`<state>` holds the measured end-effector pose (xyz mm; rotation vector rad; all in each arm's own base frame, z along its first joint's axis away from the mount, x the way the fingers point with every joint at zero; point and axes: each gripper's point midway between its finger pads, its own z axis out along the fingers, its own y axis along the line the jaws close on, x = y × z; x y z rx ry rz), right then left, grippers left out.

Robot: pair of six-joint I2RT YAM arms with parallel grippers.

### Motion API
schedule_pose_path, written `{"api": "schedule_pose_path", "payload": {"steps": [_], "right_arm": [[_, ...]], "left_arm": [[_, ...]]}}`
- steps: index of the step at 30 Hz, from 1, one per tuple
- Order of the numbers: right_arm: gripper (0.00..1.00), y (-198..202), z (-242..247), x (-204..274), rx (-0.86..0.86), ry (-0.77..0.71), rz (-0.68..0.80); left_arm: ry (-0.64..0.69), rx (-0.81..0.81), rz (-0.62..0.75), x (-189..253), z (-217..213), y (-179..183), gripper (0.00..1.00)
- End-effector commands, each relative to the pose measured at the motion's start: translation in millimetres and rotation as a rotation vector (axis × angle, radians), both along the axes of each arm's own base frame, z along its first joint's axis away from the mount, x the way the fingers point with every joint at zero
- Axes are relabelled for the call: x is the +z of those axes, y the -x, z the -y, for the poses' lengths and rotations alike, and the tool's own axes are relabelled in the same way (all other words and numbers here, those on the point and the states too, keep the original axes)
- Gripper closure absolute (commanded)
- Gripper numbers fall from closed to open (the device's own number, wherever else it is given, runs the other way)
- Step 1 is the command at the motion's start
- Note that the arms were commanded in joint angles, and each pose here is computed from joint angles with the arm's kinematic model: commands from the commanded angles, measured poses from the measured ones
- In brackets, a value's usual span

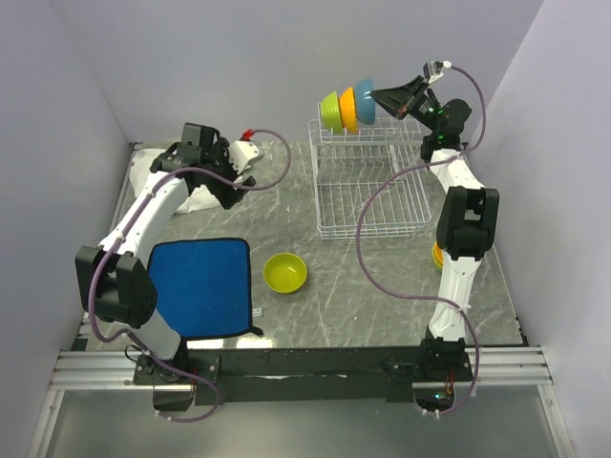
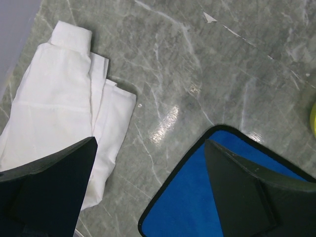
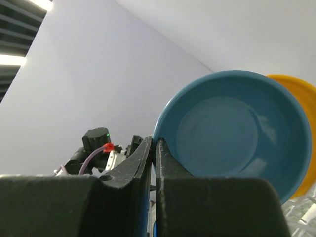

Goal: Load the bowls into the dish rack

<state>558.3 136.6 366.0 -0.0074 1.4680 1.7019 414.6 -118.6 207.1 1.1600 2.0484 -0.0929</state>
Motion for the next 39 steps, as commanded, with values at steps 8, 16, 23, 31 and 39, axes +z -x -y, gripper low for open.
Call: {"api": "schedule_pose_path", "payload": {"steps": [8,16,23,31,39], "right_arm": [[1.0,-17.0,2.4,-5.6,-0.005,-0.021,0.054],[0.73,-22.9,9.3,-10.3,-0.041,-0.039,0.021],[0.51,-13.7,21.2,16.2,-0.1,-0.027,0.098],[0.42,-2.2,50.0,40.2,-0.21,0.033,0.122],[0.36,3.8,77.4,-4.0,-0.272,0.243,0.026]], "left_arm": [[-0.059,0.004,0.044,21.3,3.4,3.1,0.03],[-0.059,-0.011,0.039,16.8,14.4,4.5,0.03],[-0.039,-0.018,0.055,13.0,18.0,2.5,0.03],[-0.03,0.006,0.104,12.1,14.5,3.1,0.03],[0.011,0.075,0.208,17.4,-7.7,5.1,0.03]]}}
